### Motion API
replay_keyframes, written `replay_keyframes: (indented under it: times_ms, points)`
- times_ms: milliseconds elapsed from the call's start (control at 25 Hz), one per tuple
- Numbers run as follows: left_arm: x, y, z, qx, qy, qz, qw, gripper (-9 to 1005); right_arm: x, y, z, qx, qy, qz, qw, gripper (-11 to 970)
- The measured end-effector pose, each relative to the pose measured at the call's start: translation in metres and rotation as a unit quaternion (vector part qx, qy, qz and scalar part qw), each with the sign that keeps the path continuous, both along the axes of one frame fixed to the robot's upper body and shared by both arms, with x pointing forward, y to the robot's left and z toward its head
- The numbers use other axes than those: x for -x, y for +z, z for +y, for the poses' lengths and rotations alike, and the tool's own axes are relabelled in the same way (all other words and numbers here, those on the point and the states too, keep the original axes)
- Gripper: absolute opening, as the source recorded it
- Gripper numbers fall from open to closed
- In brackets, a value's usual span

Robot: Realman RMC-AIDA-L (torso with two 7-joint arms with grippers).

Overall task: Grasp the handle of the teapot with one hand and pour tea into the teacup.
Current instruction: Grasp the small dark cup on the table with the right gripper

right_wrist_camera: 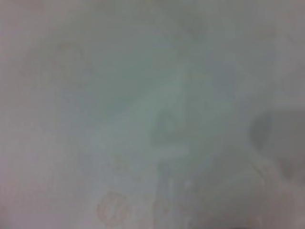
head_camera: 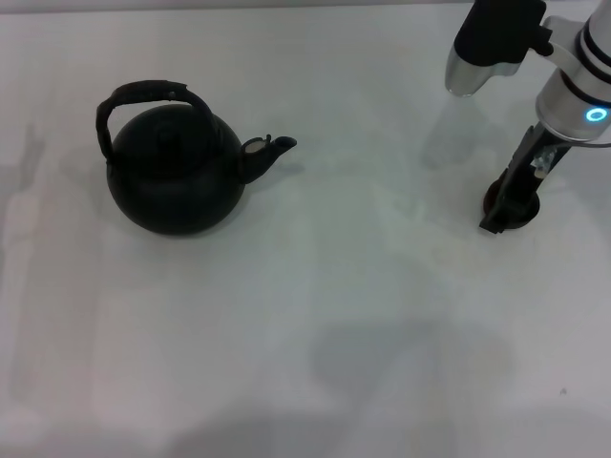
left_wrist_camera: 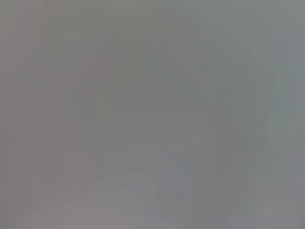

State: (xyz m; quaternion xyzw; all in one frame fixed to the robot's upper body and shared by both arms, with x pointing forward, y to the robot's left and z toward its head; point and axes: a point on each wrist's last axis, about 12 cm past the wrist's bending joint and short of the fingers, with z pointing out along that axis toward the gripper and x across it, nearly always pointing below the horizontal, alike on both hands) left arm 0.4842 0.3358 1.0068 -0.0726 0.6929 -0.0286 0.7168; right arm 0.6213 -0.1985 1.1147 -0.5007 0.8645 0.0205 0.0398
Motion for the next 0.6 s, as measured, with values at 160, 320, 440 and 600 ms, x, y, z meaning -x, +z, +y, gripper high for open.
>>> replay_keyframes:
  times_ms: [160, 320, 440, 600]
  points:
    - [0.0000, 0.0001, 0.0003, 0.000, 0.000, 0.000, 1.000, 888, 0.0013, 0.0015, -0.0003, 0.001, 0.000, 0.006, 1.000, 720]
    - [-0.0001, 0.0001, 0.0004, 0.000, 0.000, 0.000, 1.000, 887, 0.0005, 0.0038, 0.0020, 0.002, 0.004, 0.006, 1.000, 719]
    - [0.0000, 0.0001, 0.0004, 0.000, 0.000, 0.000, 1.000, 887, -0.0009, 0.0069, 0.0047, 0.000, 0.007, 0.000, 1.000, 718]
    - [0.0000, 0.0001, 0.0005, 0.000, 0.000, 0.000, 1.000, 887, -0.0021, 0.0097, 0.0072, -0.001, 0.011, -0.004, 1.000, 714]
